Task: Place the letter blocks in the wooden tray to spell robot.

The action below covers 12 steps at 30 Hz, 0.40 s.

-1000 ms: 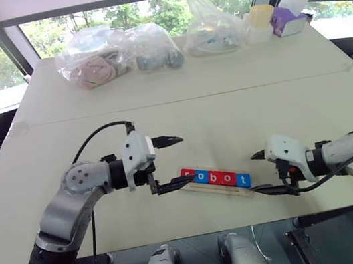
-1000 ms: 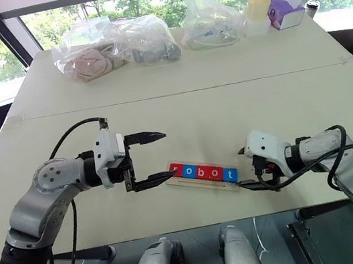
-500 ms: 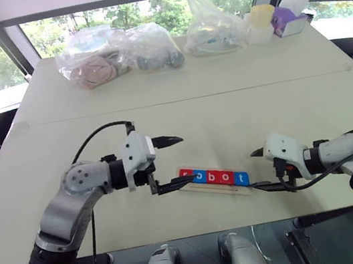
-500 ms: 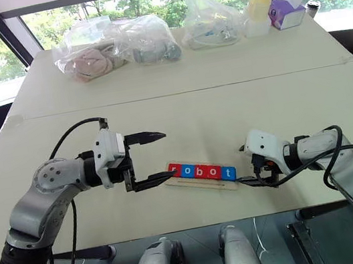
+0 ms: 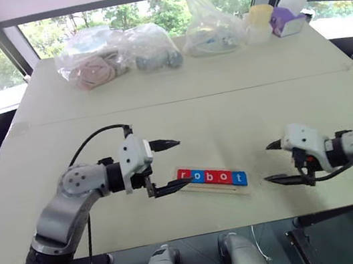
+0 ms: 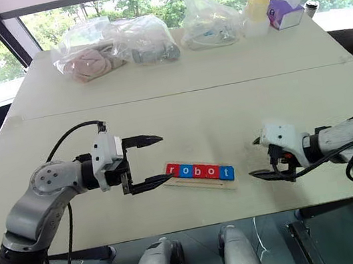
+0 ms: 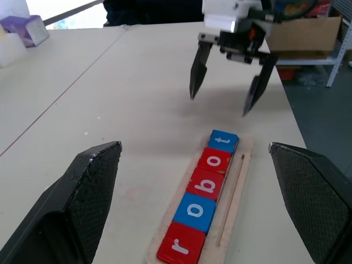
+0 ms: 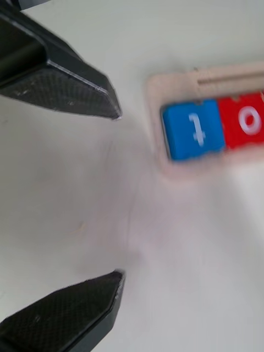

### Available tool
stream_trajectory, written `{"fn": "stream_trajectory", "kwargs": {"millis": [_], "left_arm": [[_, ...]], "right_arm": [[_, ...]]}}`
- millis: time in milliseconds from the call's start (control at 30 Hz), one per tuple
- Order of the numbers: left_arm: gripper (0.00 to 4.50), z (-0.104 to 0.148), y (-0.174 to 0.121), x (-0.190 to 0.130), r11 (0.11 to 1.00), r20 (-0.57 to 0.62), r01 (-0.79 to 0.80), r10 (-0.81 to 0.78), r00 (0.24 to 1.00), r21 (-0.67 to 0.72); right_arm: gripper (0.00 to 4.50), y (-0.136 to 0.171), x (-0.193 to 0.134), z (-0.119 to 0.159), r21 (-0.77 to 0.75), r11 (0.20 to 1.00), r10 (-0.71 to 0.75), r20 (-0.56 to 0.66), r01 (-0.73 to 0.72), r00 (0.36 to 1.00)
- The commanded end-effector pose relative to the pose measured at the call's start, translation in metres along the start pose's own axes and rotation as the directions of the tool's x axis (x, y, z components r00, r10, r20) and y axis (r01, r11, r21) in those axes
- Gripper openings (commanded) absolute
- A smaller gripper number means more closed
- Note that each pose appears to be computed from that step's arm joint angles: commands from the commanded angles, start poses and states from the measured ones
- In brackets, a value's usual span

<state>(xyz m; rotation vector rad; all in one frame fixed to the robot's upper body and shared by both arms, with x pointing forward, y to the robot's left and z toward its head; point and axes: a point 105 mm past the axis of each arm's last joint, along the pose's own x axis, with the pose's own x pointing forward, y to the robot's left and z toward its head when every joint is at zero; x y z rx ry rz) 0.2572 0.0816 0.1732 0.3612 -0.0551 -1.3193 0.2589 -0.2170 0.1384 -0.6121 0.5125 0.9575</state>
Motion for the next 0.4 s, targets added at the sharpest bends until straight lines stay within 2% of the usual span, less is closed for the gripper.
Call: {"fn": "stream_trajectory", "kwargs": {"millis": [33, 200, 400], "left_arm": [[4.5, 0.008, 0.004, -0.015, 0.999, -0.003, -0.026, 0.026, 1.0, 0.02], [4.5, 0.003, 0.007, -0.033, 0.999, -0.062, -0.05, 0.05, 0.997, -0.005], [4.5, -0.003, 0.001, -0.049, 0.998, -0.123, -0.008, 0.0, 0.992, -0.059]], "right_arm": [[4.47, 0.005, -0.019, 0.023, 0.02, 1.0, -0.005, 0.068, 0.004, 0.998], [4.47, 0.024, -0.029, 0.03, 0.074, 0.996, 0.035, 0.087, -0.042, 0.996], [4.47, 0.036, -0.027, 0.034, 0.079, 0.995, 0.057, 0.095, -0.065, 0.994]]}}
